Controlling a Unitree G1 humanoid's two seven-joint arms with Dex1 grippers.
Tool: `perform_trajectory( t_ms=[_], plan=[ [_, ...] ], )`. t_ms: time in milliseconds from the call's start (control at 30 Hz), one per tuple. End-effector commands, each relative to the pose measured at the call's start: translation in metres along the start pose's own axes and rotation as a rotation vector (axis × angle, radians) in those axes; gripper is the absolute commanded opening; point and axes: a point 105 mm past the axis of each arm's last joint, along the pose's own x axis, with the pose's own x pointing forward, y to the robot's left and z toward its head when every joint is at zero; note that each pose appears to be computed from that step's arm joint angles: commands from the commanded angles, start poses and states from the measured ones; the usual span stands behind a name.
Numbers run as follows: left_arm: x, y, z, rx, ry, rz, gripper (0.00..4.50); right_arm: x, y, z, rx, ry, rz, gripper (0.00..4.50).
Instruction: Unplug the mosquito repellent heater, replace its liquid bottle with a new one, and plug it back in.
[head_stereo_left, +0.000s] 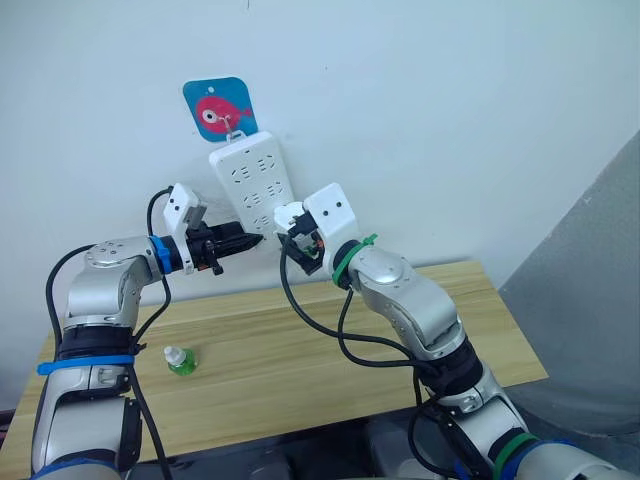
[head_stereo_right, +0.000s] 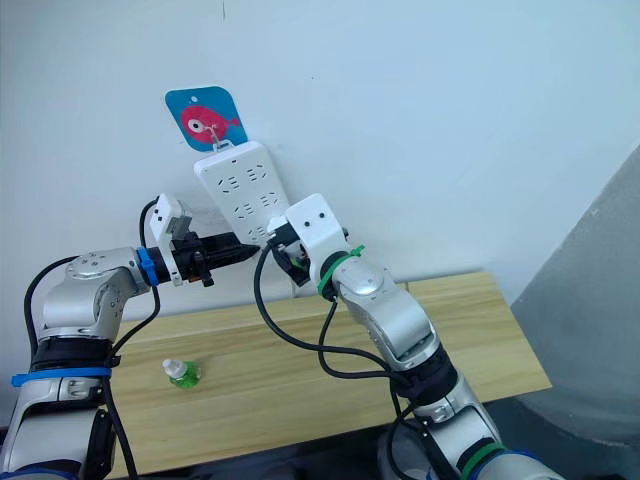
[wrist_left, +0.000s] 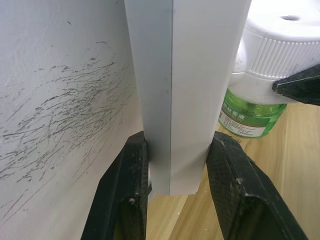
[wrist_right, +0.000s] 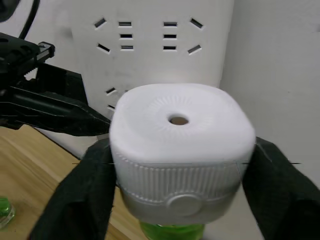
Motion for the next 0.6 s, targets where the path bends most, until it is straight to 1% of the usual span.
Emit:
perform_trajectory(
  t_ms=[33,233,433,600],
  plan=[
    [-0.002,-0.004,0.014,0.057,-0.028,-0.021,1.28,0.000,-0.003,0.025,-0.006,-0.095,-0.012,2.94],
    [-0.003,-0.002,0.013,0.058,-0.025,0.000,1.28,-0.003,0.001,0.030,-0.002,-0.111,0.016,2.94],
    [-0.006,0.007,0.010,0.072,-0.011,0.055,1.28,-0.015,-0.003,0.027,-0.021,-0.106,0.020,2.94],
    [-0.008,0.011,0.008,0.084,0.006,0.067,1.28,-0.027,-0.006,0.024,-0.033,-0.097,0.013,2.94]
  ],
)
